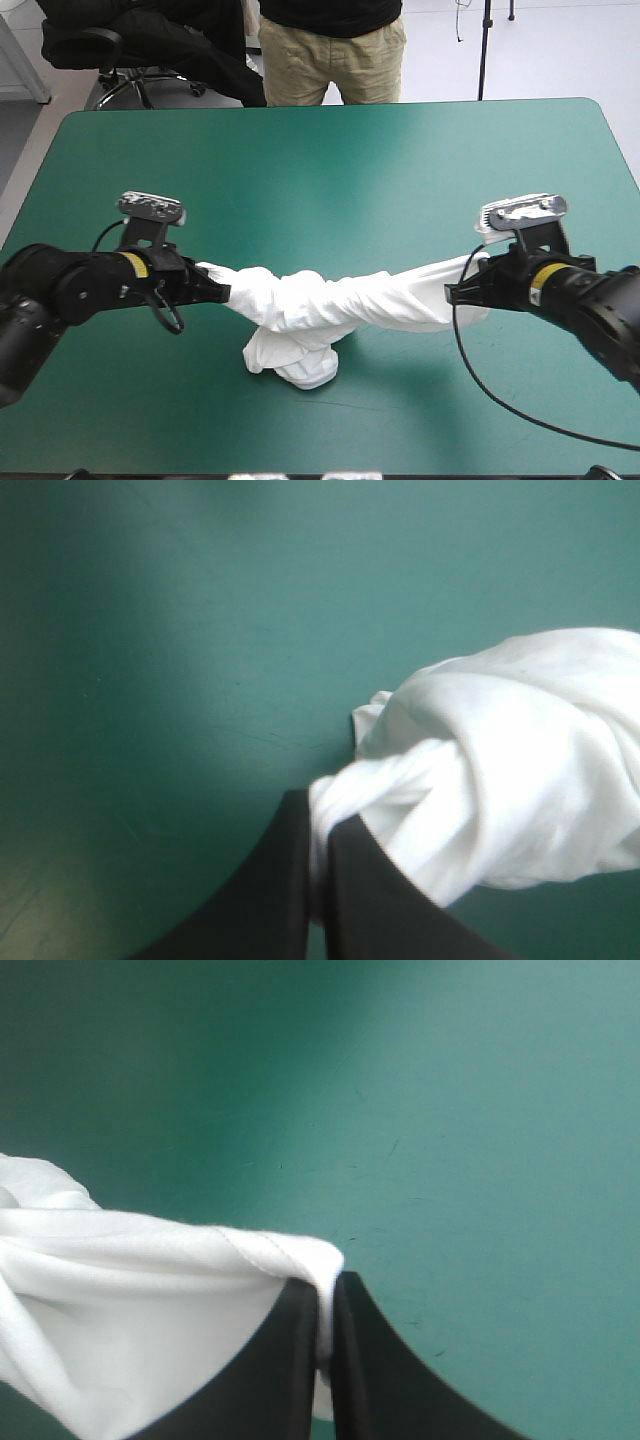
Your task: Fold the cloth
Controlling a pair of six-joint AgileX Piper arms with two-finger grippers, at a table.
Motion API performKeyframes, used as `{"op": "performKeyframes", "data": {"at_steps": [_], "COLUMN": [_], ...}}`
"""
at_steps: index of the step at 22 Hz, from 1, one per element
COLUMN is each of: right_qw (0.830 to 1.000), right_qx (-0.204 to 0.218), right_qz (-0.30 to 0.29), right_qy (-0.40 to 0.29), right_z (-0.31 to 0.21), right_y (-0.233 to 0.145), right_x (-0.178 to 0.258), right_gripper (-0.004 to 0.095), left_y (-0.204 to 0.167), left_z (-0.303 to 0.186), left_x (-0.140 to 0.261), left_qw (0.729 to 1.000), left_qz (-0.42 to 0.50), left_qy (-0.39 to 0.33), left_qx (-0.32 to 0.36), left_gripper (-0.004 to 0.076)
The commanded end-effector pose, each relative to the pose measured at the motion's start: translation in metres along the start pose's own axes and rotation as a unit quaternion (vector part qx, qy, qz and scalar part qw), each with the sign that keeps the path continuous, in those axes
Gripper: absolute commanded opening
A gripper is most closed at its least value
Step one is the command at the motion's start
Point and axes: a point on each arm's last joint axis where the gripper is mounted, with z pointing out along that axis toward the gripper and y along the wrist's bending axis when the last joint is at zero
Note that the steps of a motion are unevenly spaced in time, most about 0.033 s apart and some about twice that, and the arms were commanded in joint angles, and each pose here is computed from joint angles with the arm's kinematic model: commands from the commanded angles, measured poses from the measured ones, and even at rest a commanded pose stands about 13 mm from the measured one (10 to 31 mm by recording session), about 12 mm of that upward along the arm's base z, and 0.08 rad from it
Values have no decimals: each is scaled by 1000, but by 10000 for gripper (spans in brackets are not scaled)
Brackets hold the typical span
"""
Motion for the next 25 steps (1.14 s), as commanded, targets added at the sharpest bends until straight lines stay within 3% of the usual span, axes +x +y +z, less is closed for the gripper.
{"op": "performKeyframes", "data": {"at_steps": [1,5,8,15,17,21,25], "right_qw": [999,997,997,993,994,993,992], "right_qx": [20,51,46,56,41,32,45], "right_qz": [10,52,52,66,44,41,19], "right_qy": [-39,-13,36,83,96,110,116], "right_z": [45,112,156,215,222,226,219], "right_y": [5,-12,-35,-58,-56,-55,-57], "right_x": [-16,-44,-57,-68,-66,-63,-68], "right_gripper": [-18,-18,-18,-9,96,428,585], "left_y": [10,23,39,62,62,60,58], "left_z": [53,118,160,191,198,205,190], "left_x": [-18,-46,-60,-84,-83,-80,-89], "left_qw": [999,993,991,993,993,995,994], "left_qz": [22,51,36,-13,-15,3,7], "left_qy": [-23,10,46,20,20,35,48], "left_qx": [-44,-109,-124,-117,-112,-96,-100], "left_gripper": [-17,-17,-17,-17,6,223,489]}}
